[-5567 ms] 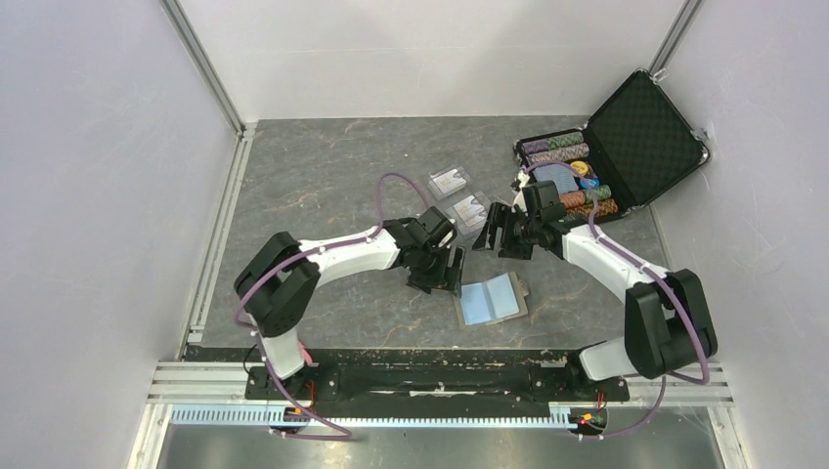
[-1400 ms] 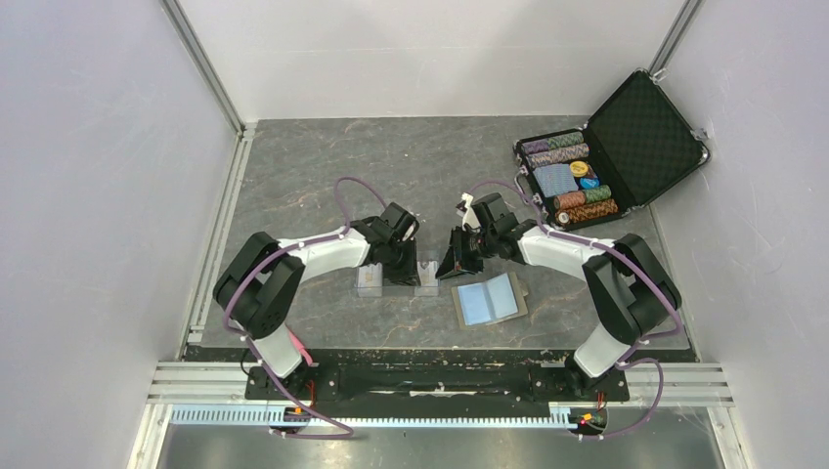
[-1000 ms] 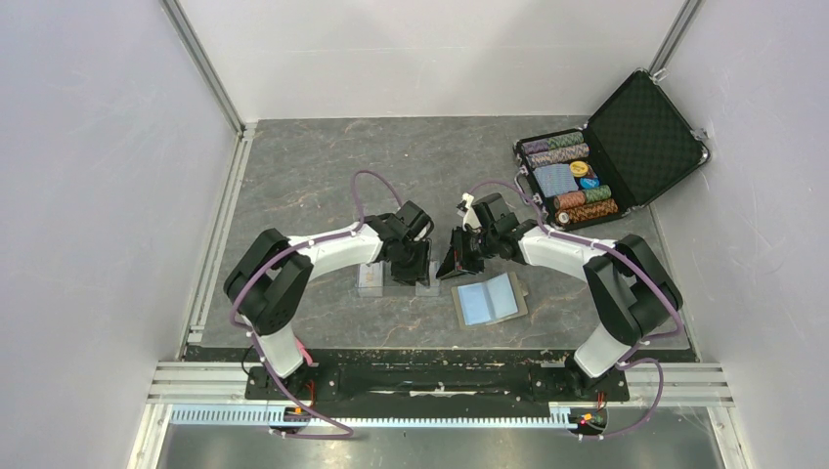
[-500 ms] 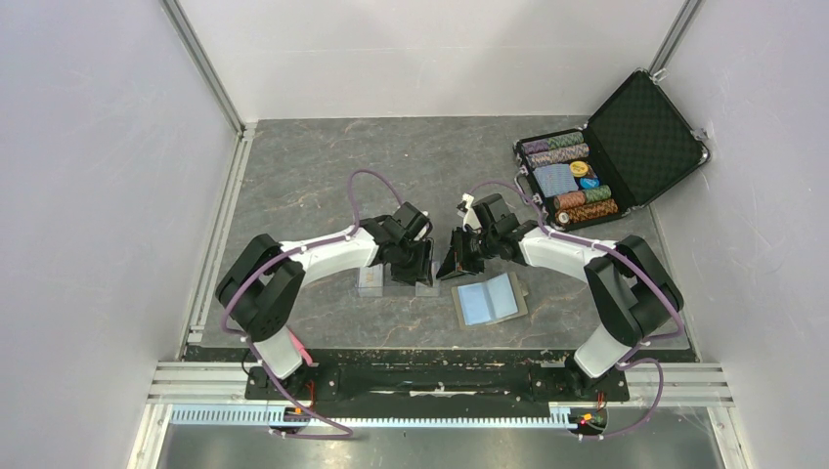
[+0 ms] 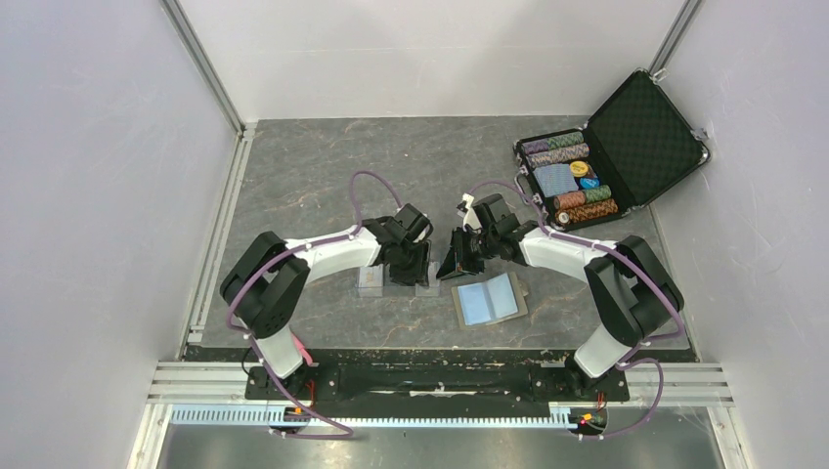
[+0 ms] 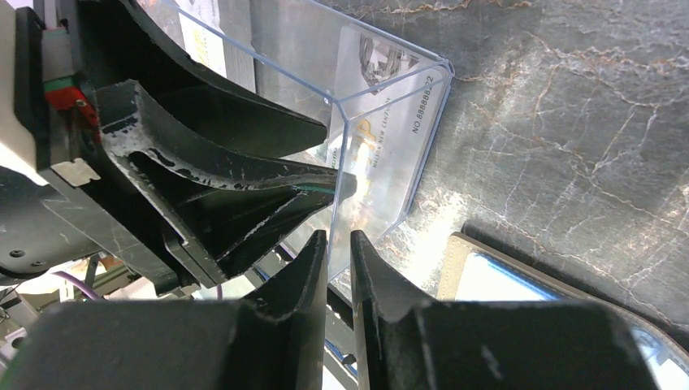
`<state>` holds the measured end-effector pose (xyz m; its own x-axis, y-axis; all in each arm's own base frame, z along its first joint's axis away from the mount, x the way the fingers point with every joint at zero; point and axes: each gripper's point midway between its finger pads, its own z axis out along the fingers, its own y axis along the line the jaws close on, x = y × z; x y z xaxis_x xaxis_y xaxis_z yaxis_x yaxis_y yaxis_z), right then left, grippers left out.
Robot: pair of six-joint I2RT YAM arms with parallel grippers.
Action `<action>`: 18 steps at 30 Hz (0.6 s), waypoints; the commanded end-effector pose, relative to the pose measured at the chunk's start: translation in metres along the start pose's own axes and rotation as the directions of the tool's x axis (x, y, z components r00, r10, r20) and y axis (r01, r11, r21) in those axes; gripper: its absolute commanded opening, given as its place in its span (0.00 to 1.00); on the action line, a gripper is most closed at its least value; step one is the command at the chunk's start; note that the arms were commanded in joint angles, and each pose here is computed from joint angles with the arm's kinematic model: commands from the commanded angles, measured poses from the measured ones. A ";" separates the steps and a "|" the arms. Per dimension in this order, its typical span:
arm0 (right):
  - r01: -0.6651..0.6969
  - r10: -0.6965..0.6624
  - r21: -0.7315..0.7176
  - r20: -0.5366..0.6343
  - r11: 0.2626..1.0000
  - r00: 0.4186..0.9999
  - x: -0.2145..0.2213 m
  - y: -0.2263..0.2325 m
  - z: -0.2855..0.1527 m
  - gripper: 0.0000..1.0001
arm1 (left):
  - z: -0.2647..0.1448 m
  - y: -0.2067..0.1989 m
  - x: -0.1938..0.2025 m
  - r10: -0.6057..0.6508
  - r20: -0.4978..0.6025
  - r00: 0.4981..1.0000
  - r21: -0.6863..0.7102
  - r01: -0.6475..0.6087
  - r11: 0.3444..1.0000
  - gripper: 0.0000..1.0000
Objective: Put the credit cards into the card holder
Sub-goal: Pick up the credit card from the storage box.
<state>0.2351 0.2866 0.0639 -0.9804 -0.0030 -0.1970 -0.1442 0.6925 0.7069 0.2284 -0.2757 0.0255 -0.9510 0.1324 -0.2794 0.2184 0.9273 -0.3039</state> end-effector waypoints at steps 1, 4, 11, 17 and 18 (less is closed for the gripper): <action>0.038 -0.037 -0.012 0.002 0.999 0.999 0.004 0.003 -0.005 0.16 | 0.003 -0.002 -0.011 0.009 0.020 1.000 -0.017 -0.008 1.000 0.47; 0.040 -0.040 -0.012 0.001 0.999 0.999 0.004 0.003 -0.004 0.16 | 0.003 -0.006 -0.013 0.009 0.019 1.000 -0.007 -0.009 1.000 0.38; 0.039 -0.040 -0.013 -0.002 0.999 0.999 0.004 0.003 -0.004 0.16 | -0.003 -0.003 -0.018 0.010 0.028 1.000 -0.040 -0.009 0.999 0.20; 0.042 -0.042 -0.012 -0.002 0.999 0.999 0.004 0.003 -0.004 0.16 | -0.006 -0.001 -0.020 0.019 0.023 1.000 -0.074 -0.018 0.997 0.19; 0.042 -0.042 -0.012 -0.004 0.999 0.999 0.005 0.003 -0.004 0.16 | -0.006 -0.002 -0.019 0.023 0.019 1.000 -0.077 -0.022 0.997 0.21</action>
<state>0.2347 0.2862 0.0638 -0.9794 -0.0085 -0.2019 -0.1515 0.6924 0.7055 0.2338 -0.2705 0.0270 -0.9552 0.1353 -0.2633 0.2016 0.9487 -0.2438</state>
